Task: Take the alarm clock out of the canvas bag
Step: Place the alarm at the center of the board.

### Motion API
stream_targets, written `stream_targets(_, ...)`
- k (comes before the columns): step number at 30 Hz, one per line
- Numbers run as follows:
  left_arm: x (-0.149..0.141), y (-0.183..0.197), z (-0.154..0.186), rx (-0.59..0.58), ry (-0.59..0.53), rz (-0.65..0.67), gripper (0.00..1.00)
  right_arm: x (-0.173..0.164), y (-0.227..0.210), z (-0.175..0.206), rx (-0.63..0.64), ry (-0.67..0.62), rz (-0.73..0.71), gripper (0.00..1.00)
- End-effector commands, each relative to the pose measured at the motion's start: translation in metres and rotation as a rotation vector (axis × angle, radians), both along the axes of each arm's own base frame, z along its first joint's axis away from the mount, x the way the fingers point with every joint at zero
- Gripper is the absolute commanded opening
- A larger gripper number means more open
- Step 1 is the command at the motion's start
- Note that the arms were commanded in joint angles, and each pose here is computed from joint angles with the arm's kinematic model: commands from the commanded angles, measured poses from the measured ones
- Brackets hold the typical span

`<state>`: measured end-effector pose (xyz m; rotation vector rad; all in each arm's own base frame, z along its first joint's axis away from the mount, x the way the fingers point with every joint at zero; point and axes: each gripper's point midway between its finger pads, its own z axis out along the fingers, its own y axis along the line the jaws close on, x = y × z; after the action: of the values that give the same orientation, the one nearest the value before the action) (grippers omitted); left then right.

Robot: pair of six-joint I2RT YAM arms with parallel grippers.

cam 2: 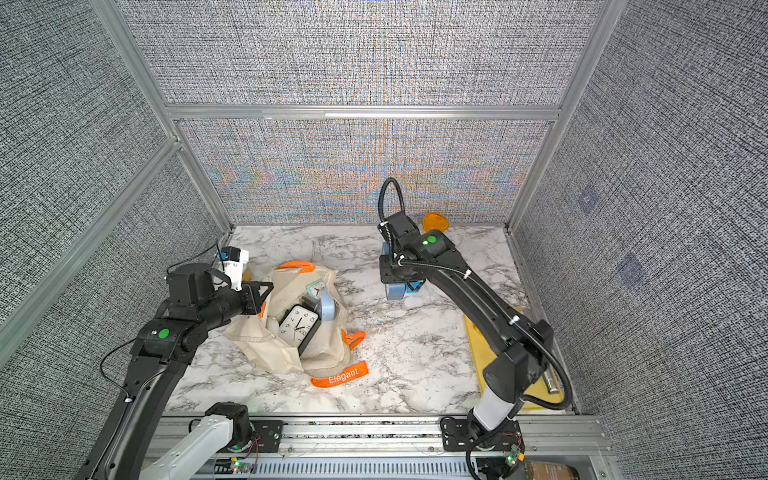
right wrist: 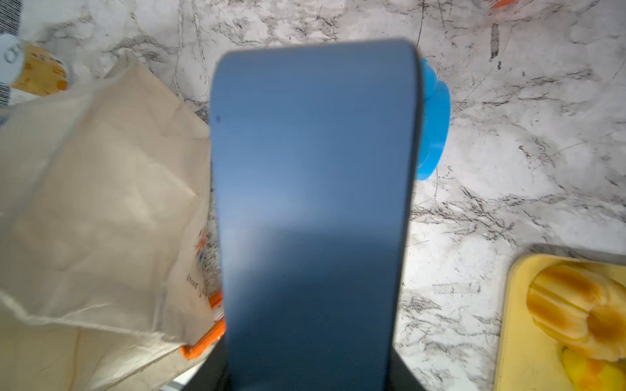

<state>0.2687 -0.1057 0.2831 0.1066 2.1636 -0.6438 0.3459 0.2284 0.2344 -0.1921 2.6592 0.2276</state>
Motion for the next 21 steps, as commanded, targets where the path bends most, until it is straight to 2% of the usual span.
stream_targets(1,0.007,-0.008,0.011,-0.051,-0.057,-0.023,0.01,0.021,0.011,-0.012,-0.012,-0.015,0.018,0.34)
stream_targets(8,0.009,-0.012,0.009,-0.089,-0.065,-0.034,0.01,0.046,0.027,-0.062,-0.062,0.085,0.014,0.34)
stream_targets(21,0.005,-0.014,-0.007,-0.092,-0.062,-0.046,0.01,0.104,0.022,-0.113,-0.098,0.057,-0.037,0.36)
